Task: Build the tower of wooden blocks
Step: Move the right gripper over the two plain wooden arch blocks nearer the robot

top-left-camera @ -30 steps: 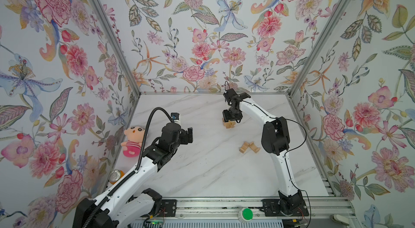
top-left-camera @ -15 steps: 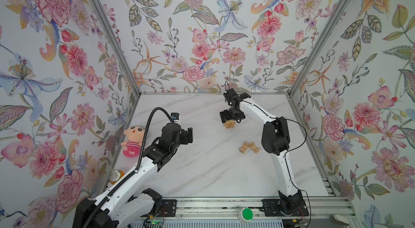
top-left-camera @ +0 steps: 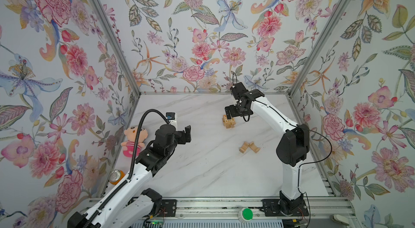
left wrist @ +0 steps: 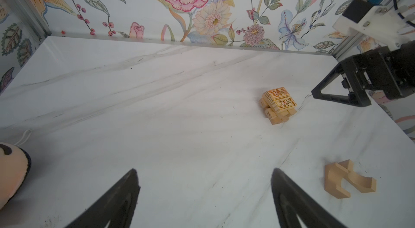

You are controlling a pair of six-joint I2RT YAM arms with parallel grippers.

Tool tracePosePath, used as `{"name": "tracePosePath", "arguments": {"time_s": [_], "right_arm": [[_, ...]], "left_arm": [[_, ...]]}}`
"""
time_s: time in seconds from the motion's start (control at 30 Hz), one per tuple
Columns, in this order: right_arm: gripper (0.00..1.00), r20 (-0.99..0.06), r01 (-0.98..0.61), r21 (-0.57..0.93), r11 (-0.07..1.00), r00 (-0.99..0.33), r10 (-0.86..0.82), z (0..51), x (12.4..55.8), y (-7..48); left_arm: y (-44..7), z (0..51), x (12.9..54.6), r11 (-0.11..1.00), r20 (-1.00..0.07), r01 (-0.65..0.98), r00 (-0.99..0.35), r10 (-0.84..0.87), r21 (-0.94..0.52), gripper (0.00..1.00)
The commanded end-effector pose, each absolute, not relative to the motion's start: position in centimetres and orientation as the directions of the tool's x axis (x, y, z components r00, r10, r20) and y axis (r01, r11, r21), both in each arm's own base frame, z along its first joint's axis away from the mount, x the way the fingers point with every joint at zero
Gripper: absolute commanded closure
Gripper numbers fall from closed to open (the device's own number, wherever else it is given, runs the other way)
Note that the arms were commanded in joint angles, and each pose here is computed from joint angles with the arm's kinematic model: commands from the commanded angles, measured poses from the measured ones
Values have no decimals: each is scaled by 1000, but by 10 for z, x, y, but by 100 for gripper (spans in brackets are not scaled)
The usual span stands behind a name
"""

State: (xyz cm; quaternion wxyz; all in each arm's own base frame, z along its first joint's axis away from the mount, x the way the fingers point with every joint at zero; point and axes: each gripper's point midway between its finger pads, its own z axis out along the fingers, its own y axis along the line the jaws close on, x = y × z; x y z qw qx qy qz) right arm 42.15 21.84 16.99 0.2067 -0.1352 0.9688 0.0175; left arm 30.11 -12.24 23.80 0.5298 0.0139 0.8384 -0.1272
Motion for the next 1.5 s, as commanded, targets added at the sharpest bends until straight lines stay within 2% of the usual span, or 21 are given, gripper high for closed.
{"name": "tracePosePath", "arguments": {"time_s": [0.0,0.2,0.3,0.37,0.47,0.57,0.6,1.03,1.47], "right_arm": [[1,-388,-235,-66,970,-889,-242,175,399,201],[1,-385,-200,-71,977,-898,-211,177,357,177],[0,-385,-190,-18,982,-905,-182,169,331,171],[4,-383,-178,12,984,-910,-160,162,316,165],[17,-383,-162,60,985,-915,-127,151,297,161],[37,-398,-147,94,985,-912,-98,147,285,156],[40,-395,-141,103,985,-914,-90,144,281,155],[36,-328,-103,146,984,-943,-50,99,260,145],[37,-292,9,129,992,-955,47,71,290,113]], "left_arm": [[-118,241,291,959,-888,165,-439,-138,-230,7],[-120,244,272,935,-879,205,-442,-176,-290,6],[-120,243,262,922,-875,219,-442,-199,-320,5],[-121,239,257,914,-869,228,-447,-209,-337,5],[-125,227,251,899,-853,237,-472,-224,-367,5],[-134,217,246,878,-834,254,-497,-242,-406,5],[-137,215,244,872,-829,259,-502,-246,-415,5],[-183,179,230,856,-804,313,-568,-178,-411,5],[-199,168,240,875,-807,336,-583,-97,-348,4]]}}
